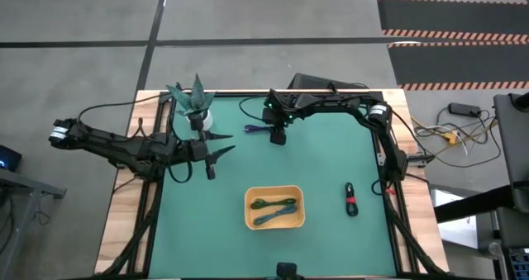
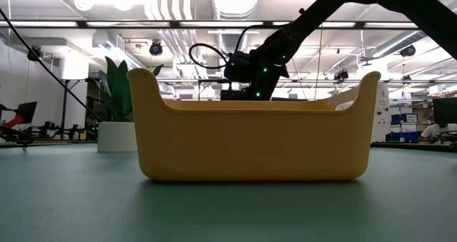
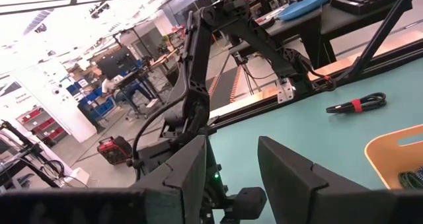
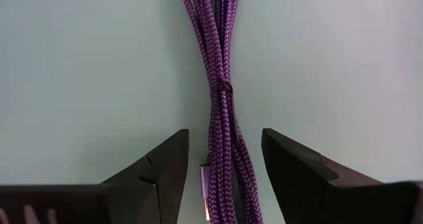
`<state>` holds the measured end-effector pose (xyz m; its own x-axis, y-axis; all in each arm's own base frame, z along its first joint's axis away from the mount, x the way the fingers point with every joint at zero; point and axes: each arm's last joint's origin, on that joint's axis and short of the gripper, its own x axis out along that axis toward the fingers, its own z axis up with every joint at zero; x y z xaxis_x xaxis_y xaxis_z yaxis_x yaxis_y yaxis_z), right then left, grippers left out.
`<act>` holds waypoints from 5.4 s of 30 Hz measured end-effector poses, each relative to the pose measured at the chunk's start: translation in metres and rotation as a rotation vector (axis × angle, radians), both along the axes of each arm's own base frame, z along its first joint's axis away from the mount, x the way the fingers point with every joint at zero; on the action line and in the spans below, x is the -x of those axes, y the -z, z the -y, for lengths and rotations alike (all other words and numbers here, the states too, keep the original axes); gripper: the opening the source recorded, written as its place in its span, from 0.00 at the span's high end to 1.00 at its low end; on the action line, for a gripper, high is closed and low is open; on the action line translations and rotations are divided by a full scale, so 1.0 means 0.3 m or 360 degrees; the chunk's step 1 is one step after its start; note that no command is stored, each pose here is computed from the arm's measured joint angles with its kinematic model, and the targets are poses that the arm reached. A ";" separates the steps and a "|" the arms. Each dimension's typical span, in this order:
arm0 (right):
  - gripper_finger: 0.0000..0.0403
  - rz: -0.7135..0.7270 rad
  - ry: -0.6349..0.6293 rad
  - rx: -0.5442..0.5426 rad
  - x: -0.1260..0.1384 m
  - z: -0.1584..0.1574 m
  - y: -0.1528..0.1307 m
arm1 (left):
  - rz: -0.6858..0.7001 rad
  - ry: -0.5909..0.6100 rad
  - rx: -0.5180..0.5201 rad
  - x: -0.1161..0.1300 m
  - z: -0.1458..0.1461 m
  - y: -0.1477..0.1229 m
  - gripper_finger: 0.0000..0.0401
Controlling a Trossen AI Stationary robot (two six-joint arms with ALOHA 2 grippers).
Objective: Pick and place USB-C Cables
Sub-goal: Put the violet charger cable into the yellow bin
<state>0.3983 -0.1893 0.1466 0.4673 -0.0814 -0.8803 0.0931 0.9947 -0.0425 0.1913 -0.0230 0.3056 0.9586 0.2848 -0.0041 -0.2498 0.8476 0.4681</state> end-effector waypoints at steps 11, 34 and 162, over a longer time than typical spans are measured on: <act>0.66 -0.0015 -0.0005 -0.0004 0.003 -0.002 0.008 | 0.0001 0.0000 0.0002 0.000 0.000 0.000 0.69; 0.96 -0.0014 -0.0006 -0.0003 0.014 -0.008 -0.023 | 0.0001 0.0001 0.0002 0.000 0.000 0.000 0.69; 0.97 -0.0095 -0.0151 -0.0307 0.140 -0.875 -0.120 | -0.0018 0.0001 0.0009 -0.009 0.002 0.009 0.69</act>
